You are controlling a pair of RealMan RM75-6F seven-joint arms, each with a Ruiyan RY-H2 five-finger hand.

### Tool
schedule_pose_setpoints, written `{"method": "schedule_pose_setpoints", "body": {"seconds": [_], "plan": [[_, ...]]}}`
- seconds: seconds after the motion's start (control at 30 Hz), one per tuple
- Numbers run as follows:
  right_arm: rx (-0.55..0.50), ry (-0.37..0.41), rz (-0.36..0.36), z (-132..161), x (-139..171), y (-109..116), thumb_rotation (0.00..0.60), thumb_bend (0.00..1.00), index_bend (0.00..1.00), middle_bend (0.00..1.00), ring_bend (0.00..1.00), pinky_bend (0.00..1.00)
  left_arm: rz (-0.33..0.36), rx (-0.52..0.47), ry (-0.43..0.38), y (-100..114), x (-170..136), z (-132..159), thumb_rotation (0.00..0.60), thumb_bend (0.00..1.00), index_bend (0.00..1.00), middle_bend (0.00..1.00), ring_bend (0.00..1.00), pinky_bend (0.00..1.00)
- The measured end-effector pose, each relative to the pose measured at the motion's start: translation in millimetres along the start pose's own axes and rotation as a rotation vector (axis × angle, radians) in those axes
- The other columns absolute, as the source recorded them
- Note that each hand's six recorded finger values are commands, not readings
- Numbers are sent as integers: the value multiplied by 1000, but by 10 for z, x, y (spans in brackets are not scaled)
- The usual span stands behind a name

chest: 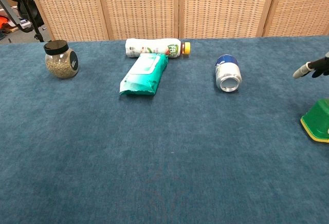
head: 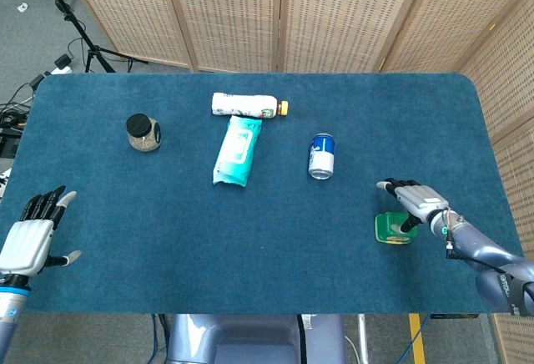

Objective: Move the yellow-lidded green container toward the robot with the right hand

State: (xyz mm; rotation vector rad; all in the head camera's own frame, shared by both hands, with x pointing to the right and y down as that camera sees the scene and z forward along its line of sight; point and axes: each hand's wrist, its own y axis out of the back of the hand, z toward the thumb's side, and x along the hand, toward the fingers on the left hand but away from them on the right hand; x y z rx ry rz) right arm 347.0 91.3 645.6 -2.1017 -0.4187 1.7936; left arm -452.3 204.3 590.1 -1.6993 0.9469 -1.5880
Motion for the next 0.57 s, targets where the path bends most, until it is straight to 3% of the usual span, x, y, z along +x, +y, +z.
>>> {"method": "schedule_pose_setpoints", "body": {"seconds": [0.13,0.33,0.37,0.57], "plan": [[17,43,-112,29,107,68,600,0,0,0,0,0,10,1,-1,18,-3,1,600,0,0,0,0,0],[121,117,-405,4,389,156,600,0,0,0,0,0,57,5,-5,94,-30,24,600,0,0,0,0,0],[148,129,-487,-18,487,138,600,0,0,0,0,0,66,3,-6,111,-37,32,600,0,0,0,0,0],[243,127,-701,-183,796,-162,600,0,0,0,0,0,103,-14,-4,186,-63,69,600,0,0,0,0,0]]}}
